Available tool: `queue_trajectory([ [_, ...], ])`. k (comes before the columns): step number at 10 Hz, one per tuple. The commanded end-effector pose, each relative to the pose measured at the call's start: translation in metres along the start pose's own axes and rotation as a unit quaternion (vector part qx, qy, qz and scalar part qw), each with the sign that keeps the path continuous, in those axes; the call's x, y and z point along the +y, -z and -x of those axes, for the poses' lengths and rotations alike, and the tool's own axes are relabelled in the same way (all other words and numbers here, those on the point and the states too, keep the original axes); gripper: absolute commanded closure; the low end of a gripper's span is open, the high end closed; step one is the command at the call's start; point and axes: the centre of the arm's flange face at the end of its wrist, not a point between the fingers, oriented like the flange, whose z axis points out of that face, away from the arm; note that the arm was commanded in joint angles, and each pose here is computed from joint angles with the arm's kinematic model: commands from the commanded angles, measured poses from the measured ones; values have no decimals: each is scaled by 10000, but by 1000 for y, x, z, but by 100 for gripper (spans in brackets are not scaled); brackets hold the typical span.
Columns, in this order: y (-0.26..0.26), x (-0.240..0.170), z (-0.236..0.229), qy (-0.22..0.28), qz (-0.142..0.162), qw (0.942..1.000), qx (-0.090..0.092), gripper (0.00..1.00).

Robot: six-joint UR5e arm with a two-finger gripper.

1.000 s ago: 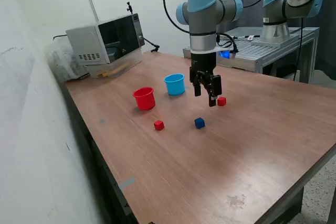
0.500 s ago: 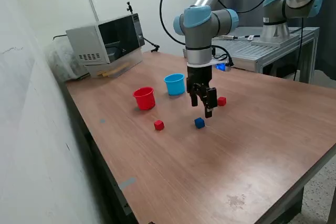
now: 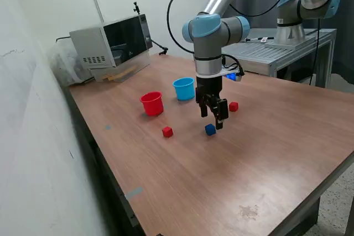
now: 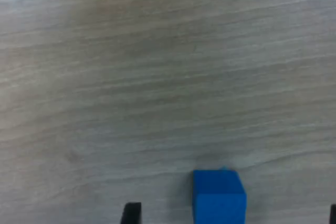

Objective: Place red objects in the red bin, and blue objects in the blue bin.

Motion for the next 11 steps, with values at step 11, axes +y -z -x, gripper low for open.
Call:
queue_trajectory([
  [11, -13, -1, 5, 273, -20, 9996, -1, 100],
])
